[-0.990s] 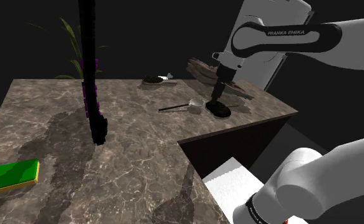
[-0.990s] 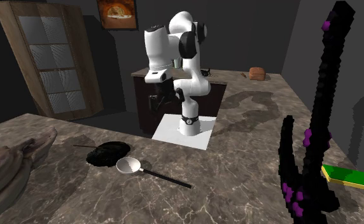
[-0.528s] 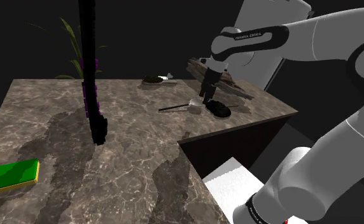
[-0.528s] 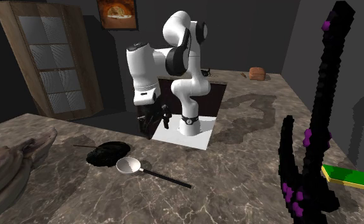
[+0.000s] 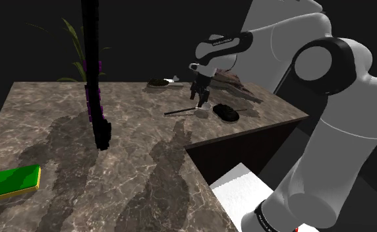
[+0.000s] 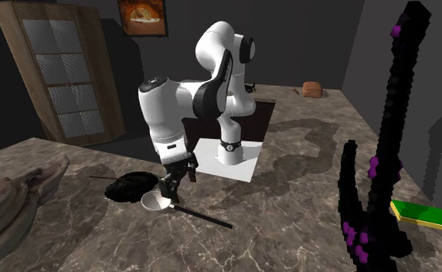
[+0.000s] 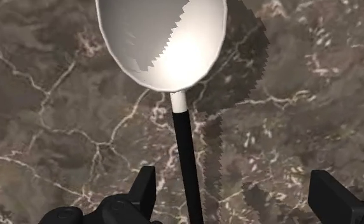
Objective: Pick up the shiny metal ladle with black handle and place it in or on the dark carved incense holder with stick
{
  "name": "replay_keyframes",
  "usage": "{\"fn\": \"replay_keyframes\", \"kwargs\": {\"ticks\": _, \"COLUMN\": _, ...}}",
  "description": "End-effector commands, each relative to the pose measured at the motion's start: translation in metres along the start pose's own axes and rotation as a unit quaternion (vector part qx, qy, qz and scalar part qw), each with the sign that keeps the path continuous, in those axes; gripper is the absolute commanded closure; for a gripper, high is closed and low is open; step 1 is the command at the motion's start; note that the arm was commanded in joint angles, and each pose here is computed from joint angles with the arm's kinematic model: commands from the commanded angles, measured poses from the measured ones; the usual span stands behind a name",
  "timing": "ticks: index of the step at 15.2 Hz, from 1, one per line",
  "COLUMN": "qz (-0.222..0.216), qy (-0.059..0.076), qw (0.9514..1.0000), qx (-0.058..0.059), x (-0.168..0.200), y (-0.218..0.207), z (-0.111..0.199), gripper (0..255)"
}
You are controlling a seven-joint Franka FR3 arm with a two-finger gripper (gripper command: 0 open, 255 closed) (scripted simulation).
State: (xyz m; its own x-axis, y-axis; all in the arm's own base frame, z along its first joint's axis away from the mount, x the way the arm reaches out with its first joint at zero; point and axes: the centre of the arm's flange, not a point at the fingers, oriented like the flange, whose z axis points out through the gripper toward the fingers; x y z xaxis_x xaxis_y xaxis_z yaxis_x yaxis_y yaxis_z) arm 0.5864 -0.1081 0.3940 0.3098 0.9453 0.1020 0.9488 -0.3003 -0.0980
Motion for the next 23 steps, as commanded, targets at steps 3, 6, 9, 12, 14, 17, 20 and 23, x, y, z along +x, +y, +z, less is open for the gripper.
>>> {"fn": "replay_keyframes", "kwargs": {"ticks": 3, "qz": -0.058, "qy": -0.001, "qw": 0.9983, "qx": 0.005, "x": 0.012, "y": 0.029, "z": 0.025, "gripper": 0}}
{"fn": "replay_keyframes", "kwargs": {"ticks": 6, "qz": -0.058, "qy": -0.001, "qw": 0.9983, "qx": 0.005, "x": 0.012, "y": 0.028, "z": 0.041, "gripper": 0}}
{"fn": "replay_keyframes", "kwargs": {"ticks": 9, "qz": -0.058, "qy": -0.001, "qw": 0.9983, "qx": 0.005, "x": 0.012, "y": 0.028, "z": 0.057, "gripper": 0}}
{"fn": "replay_keyframes", "kwargs": {"ticks": 12, "qz": -0.057, "qy": -0.001, "qw": 0.9983, "qx": 0.005, "x": 0.012, "y": 0.028, "z": 0.060, "gripper": 0}}
{"fn": "replay_keyframes", "kwargs": {"ticks": 14, "qz": -0.057, "qy": -0.001, "qw": 0.9983, "qx": 0.005, "x": 0.012, "y": 0.028, "z": 0.060, "gripper": 0}}
{"fn": "replay_keyframes", "kwargs": {"ticks": 17, "qz": -0.058, "qy": -0.001, "qw": 0.9983, "qx": 0.005, "x": 0.012, "y": 0.028, "z": 0.060, "gripper": 0}}
{"fn": "replay_keyframes", "kwargs": {"ticks": 20, "qz": -0.058, "qy": -0.001, "qw": 0.9983, "qx": 0.005, "x": 0.012, "y": 0.028, "z": 0.060, "gripper": 255}}
{"fn": "replay_keyframes", "kwargs": {"ticks": 23, "qz": -0.057, "qy": -0.001, "qw": 0.9983, "qx": 0.005, "x": 0.012, "y": 0.028, "z": 0.060, "gripper": 255}}
